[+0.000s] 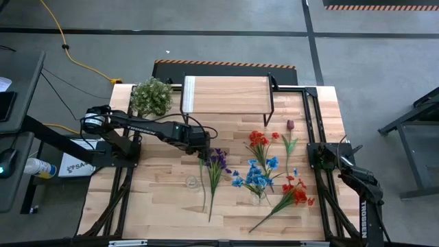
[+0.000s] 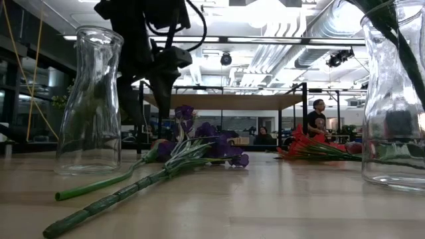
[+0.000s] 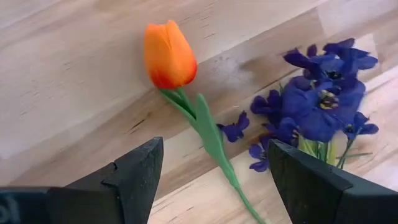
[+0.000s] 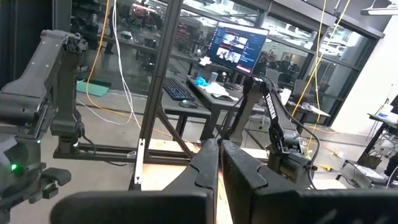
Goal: Pick and place flowers into a vace then onto a shelf
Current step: Put the light orange flower into the right transparent vase
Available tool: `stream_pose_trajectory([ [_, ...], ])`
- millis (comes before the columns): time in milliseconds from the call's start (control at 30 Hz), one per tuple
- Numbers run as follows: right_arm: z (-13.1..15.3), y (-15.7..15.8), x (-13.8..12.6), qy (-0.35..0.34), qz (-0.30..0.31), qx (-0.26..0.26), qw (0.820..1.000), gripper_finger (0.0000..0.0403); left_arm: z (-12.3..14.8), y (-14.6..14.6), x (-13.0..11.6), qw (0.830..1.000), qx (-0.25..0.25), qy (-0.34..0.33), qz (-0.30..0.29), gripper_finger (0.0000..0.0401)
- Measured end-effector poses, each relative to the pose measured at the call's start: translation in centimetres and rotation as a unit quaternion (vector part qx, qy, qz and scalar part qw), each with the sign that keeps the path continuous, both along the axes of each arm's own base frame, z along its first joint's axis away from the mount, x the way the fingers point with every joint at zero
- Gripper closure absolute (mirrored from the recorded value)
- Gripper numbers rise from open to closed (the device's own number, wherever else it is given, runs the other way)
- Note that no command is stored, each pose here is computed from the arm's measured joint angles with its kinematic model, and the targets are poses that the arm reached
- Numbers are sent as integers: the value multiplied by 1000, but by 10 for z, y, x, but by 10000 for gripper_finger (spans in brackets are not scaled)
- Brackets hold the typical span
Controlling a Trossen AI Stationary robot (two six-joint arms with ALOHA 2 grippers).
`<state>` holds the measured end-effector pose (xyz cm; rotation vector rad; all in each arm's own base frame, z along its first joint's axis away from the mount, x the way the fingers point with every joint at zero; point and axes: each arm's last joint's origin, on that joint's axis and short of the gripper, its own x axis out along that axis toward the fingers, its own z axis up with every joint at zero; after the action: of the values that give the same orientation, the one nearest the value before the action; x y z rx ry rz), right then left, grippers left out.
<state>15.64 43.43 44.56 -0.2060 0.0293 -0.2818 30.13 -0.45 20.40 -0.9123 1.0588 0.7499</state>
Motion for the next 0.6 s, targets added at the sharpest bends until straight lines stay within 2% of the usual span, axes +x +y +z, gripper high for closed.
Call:
stream_pose_trajectory([
  [300, 0, 0, 0, -1, 0, 5, 1000, 391, -6, 1, -1, 1000, -4, -5, 10, 82],
  [600, 0, -1, 4, -1, -4, 4, 1000, 391, -34, 1, 11, 999, -15, 25, 28, 82],
])
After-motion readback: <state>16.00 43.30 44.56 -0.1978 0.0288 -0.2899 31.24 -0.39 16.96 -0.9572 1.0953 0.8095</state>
